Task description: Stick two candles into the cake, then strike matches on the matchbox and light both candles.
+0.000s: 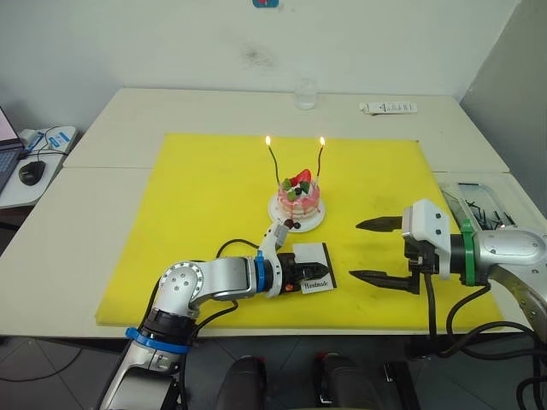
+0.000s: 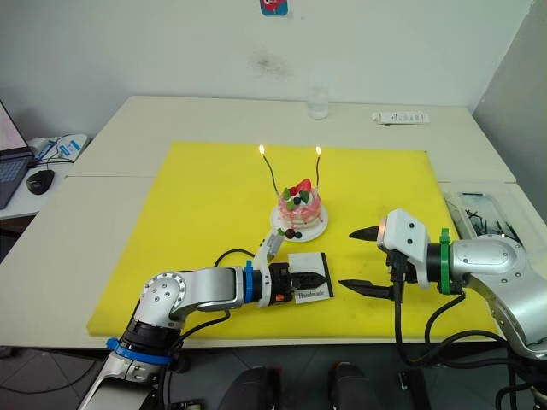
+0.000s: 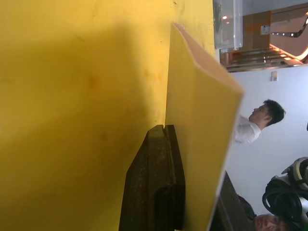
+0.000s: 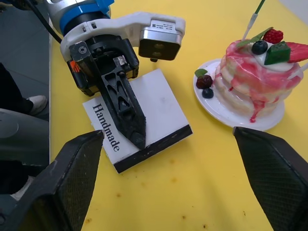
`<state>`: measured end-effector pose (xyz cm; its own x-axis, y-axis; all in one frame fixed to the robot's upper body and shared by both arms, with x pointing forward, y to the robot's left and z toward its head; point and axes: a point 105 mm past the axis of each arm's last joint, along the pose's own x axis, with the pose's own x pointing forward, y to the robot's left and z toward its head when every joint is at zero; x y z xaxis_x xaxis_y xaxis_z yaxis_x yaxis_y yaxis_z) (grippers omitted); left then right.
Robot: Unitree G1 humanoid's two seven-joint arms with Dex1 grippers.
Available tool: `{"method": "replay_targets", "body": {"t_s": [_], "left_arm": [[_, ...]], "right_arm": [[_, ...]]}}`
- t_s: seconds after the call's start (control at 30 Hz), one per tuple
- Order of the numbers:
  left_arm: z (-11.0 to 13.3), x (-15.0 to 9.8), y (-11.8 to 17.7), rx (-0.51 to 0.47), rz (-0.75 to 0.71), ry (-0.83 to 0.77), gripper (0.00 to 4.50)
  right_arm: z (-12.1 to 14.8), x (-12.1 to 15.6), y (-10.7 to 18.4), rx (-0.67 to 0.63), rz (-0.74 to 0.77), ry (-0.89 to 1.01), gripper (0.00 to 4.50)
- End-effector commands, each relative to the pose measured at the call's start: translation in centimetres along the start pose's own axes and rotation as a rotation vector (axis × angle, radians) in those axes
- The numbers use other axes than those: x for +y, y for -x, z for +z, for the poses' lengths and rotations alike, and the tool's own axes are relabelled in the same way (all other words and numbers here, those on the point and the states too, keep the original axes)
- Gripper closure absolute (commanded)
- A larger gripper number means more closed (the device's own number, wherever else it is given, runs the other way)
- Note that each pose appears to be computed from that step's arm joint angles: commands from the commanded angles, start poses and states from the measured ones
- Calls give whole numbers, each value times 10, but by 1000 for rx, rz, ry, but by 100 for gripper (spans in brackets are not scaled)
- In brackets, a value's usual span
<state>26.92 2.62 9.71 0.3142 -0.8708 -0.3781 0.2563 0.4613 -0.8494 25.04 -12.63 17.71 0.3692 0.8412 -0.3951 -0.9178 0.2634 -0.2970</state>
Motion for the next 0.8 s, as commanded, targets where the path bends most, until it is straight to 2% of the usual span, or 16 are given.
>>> {"method": "replay_targets", "body": {"t_s": [0.03,0.4,0.67,0.8], "left_arm": [[8,3,3,-19,13,1,341],[19,12,32,-69,63,-31,1],[23,26,76,-129,172,-86,1],[42,26,105,-216,253,-206,1]], "right_arm": [[10,-4,0,-28,-20,37,0],[4,-7,-3,-25,-17,36,0],[-3,-12,-2,-18,-32,30,0],[-8,-18,1,-12,-54,22,0]]}}
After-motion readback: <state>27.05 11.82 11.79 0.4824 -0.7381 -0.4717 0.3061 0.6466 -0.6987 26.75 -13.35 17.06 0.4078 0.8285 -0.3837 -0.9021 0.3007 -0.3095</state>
